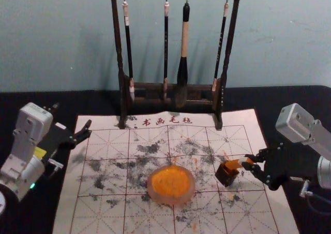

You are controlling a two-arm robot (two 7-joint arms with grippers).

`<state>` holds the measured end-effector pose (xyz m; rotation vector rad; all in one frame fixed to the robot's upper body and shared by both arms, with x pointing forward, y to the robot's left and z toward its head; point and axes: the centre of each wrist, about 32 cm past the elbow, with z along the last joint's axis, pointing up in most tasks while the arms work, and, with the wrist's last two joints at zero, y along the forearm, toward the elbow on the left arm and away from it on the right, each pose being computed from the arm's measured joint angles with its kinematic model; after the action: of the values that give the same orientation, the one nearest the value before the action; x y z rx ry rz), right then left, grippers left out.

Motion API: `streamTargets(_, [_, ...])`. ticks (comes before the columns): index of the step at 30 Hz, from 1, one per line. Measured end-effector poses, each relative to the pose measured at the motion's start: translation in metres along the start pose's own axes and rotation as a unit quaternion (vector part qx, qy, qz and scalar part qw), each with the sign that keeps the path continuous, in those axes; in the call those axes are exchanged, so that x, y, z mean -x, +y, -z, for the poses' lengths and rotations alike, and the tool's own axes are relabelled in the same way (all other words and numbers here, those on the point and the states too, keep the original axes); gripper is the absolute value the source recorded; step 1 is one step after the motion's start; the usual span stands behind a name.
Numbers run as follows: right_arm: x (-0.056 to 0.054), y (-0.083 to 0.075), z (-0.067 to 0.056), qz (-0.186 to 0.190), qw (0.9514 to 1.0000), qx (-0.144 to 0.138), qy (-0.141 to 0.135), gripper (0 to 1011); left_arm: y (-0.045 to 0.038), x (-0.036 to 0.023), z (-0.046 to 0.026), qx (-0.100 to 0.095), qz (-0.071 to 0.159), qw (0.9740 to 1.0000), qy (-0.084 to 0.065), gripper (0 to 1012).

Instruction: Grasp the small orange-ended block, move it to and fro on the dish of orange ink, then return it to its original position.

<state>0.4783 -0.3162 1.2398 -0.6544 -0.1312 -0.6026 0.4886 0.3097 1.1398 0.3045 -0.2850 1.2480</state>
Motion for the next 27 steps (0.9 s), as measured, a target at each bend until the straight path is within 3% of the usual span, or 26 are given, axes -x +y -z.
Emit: streamTargets(27, [-0.003, 0.014, 0.005, -0.014, 0.9998, 0.016, 0.007, 111, 0.0000, 0.0000, 0.0000, 0.000, 0.000, 1.0000, 0.000, 1001])
